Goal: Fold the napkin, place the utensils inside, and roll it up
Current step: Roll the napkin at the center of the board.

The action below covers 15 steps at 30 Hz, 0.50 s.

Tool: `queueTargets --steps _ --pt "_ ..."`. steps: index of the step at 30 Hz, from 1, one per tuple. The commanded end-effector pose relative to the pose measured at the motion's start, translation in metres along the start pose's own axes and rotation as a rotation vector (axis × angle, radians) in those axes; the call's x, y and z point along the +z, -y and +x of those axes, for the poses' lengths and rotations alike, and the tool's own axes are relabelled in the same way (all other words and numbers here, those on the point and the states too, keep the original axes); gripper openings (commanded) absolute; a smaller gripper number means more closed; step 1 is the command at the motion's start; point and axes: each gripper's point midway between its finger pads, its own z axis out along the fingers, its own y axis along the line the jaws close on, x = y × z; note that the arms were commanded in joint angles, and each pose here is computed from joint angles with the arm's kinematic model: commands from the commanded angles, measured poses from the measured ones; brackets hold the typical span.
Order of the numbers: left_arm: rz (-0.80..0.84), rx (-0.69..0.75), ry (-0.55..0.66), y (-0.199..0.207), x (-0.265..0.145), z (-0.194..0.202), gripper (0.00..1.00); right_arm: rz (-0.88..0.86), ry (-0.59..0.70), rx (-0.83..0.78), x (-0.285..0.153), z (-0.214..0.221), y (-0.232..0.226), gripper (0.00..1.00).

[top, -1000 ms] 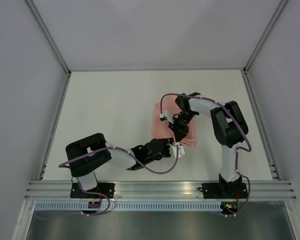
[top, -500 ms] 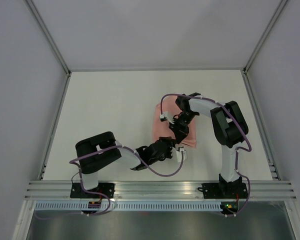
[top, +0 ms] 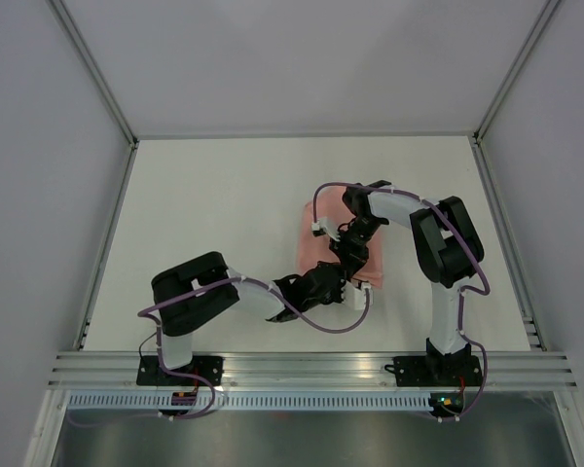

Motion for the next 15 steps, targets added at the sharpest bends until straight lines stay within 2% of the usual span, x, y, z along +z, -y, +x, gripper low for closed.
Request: queueTargets --steps 1,7,15 --pt "0.144 0.004 -0.067 0.03 0.001 0.021 0.56 0.054 -0.145 -0.027 0.023 0.039 0.027 0.08" --pt "0.18 -0.032 -0.088 0.041 0.003 0.03 0.45 0.052 -0.147 -0.027 0.023 0.039 0.027 0.08" --pt "0.234 -0.113 -0.1 0.049 0.005 0.027 0.2 0.049 -0.146 -0.023 0.024 0.039 0.026 0.08"
